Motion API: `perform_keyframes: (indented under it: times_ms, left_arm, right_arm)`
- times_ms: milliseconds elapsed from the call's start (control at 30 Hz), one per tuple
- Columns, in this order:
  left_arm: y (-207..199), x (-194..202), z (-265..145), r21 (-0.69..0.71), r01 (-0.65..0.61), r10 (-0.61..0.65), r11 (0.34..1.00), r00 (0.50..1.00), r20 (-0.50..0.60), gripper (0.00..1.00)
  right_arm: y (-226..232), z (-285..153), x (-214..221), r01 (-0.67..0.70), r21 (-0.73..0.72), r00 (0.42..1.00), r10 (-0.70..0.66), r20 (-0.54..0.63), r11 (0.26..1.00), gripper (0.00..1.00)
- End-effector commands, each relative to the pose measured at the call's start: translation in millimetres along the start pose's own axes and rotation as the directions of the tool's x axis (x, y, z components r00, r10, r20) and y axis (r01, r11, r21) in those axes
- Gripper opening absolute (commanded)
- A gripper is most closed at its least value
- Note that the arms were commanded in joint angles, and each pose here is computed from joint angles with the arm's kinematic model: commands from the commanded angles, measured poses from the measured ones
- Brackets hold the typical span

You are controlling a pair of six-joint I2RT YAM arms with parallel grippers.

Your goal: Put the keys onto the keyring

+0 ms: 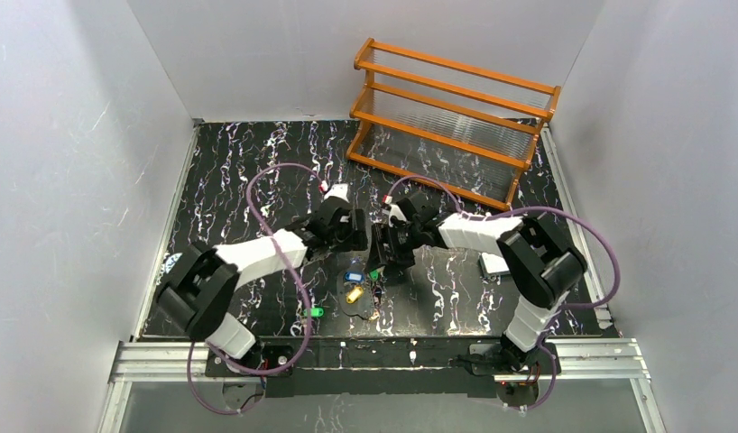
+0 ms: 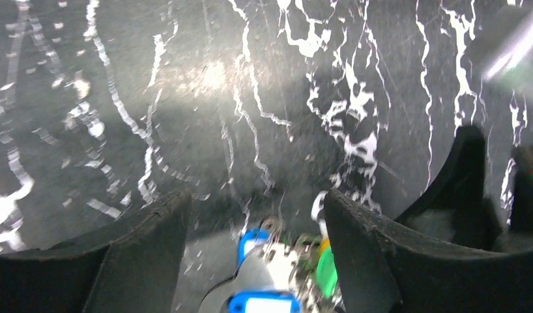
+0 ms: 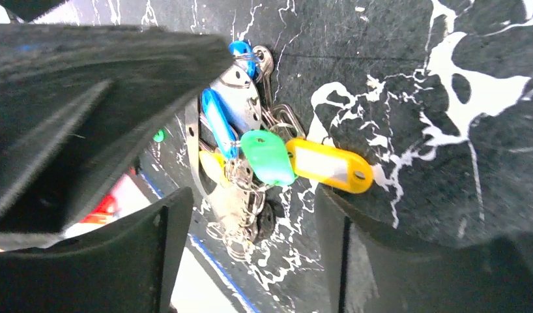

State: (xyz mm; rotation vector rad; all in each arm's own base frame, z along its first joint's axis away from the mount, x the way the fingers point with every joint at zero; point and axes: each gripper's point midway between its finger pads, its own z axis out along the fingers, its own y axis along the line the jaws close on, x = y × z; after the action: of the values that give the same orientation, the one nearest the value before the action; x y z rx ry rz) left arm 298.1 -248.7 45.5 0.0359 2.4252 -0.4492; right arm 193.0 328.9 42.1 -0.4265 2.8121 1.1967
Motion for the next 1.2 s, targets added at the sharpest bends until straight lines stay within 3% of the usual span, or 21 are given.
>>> perform_keyframes:
  times_ms: [0, 133, 200, 367, 533, 667, 800, 967, 1167]
  left_arm:
    - [27, -14, -50, -0.081, -0.130, 0.138, 0.988, 0.986, 0.097, 0.75]
    - [31, -17, -85, -0.008, -0.017, 0.018, 1.000, 0.977, 0.215, 0.96]
    - [36, -9, -97, 0.025, 0.069, -0.073, 0.997, 0.971, 0.229, 0.98]
    - [29, 29, -99, 0.146, 0.197, -0.215, 0.969, 0.969, 0.119, 0.97]
    - [27, 67, -90, 0.188, 0.306, -0.311, 0.933, 0.950, -0.006, 0.81]
    - [33, 90, -86, 0.167, 0.309, -0.300, 0.936, 0.951, -0.077, 0.79]
    - [41, 94, -85, 0.144, 0.237, -0.229, 0.961, 0.971, -0.070, 0.80]
    - [42, 87, -84, 0.158, 0.166, -0.164, 0.973, 0.986, -0.028, 0.79]
    - [23, 87, -94, 0.321, 0.073, -0.082, 0.944, 0.997, 0.014, 0.72]
  right_arm:
    - [-2, -21, -10, 0.103, 0.050, 0.989, -0.108, 0.105, 0.993, 0.80]
    - [2, -33, 8, 0.117, 0.004, 0.989, -0.117, 0.087, 0.993, 0.81]
    - [6, -36, 19, 0.111, -0.036, 0.992, -0.109, 0.065, 0.993, 0.78]
    - [5, -31, 40, 0.052, -0.111, 0.999, -0.051, 0.011, 0.992, 0.64]
    - [-5, -15, 52, -0.015, -0.136, 0.998, 0.006, -0.067, 0.991, 0.48]
    - [4, -4, 53, -0.025, -0.224, 0.992, -0.003, -0.126, 0.974, 0.29]
    - [11, 7, 36, -0.002, -0.255, 0.991, -0.032, -0.127, 0.967, 0.16]
    - [13, 13, 26, 0.033, -0.264, 0.990, -0.067, -0.121, 0.964, 0.18]
    - [-5, -2, 26, 0.158, -0.128, 0.984, -0.167, -0.058, 0.979, 0.37]
